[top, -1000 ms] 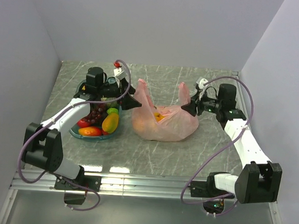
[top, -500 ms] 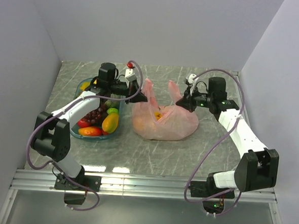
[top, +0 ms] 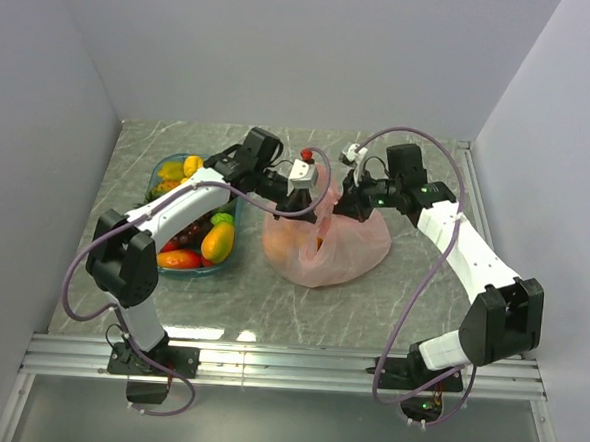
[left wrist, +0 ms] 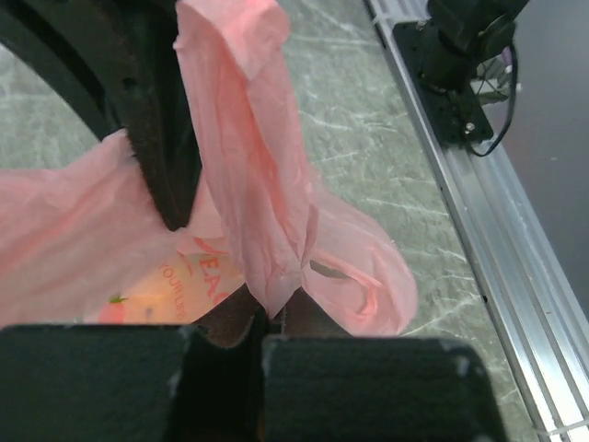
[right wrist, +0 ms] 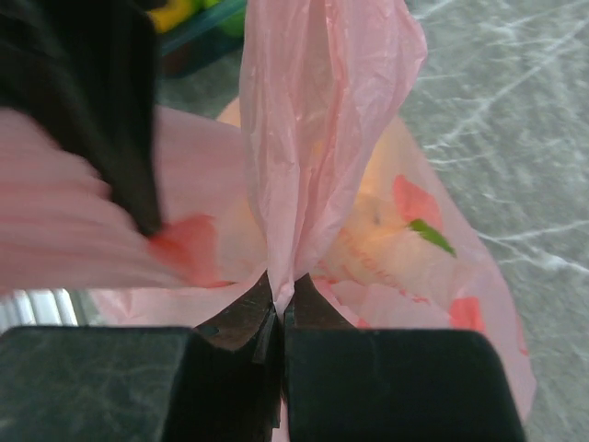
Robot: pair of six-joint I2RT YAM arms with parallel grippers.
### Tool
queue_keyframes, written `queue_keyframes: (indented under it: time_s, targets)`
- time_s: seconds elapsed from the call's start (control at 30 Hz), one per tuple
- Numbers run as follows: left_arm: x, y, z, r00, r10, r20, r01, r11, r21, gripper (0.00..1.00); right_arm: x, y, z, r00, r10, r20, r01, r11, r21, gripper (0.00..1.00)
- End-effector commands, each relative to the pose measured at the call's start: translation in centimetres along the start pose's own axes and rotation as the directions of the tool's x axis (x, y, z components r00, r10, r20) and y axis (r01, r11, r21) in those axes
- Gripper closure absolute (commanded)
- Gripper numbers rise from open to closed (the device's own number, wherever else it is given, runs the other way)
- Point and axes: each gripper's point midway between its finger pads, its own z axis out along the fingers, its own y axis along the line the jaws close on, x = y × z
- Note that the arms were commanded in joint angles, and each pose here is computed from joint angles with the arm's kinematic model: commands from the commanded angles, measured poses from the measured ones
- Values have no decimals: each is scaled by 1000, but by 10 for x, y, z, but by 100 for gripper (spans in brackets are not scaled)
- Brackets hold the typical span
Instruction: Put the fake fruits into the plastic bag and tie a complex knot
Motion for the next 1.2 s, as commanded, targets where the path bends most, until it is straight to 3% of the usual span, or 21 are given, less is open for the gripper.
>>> queue_keyframes:
  time_s: [0.0,0.17,0.2,0.27,0.3,0.37,0.47,0.57,0.63,0.8,0.87,1.17]
  targets:
    - [-13,20,-1,1000,4,-8,-5,997,-81,100,-11,18,-6,999,-46,12,47,996,-72,100]
    - [-15,38,2,996,-90,12,91,985,-149,99,-9,33,-12,998,-57,18,59,991,-121,81]
    - [-13,39,3,994,-110,13,110,983,-150,100,-10,35,-13,998,-57,22,59,990,-129,67]
    - [-13,40,4,992,-121,19,123,980,-155,100,-11,36,-14,998,-58,23,61,989,-134,61]
    - [-12,41,5,991,-130,26,132,979,-153,99,-13,38,-14,998,-56,31,60,988,-140,50]
    - [-13,39,7,991,-133,32,136,980,-145,99,-19,35,-12,998,-47,50,53,990,-134,44]
    - [-12,40,13,989,-146,32,150,977,-151,99,-25,32,-7,998,-9,61,17,990,-140,43]
    - [-10,37,18,988,-155,19,156,977,-144,97,-28,29,-3,998,12,63,-3,989,-147,45]
    - [-8,37,20,988,-155,10,155,976,-155,97,-27,29,-1,998,19,61,-9,988,-152,52]
    - [-12,36,21,987,-161,6,160,970,-184,94,-25,20,5,998,22,53,-15,992,-127,92]
    - [-12,39,18,987,-164,0,160,964,-212,88,-25,19,5,998,15,54,-8,992,-124,100]
    - [-19,17,-12,990,-137,23,138,963,-233,54,-22,25,3,998,-24,62,33,986,-162,100]
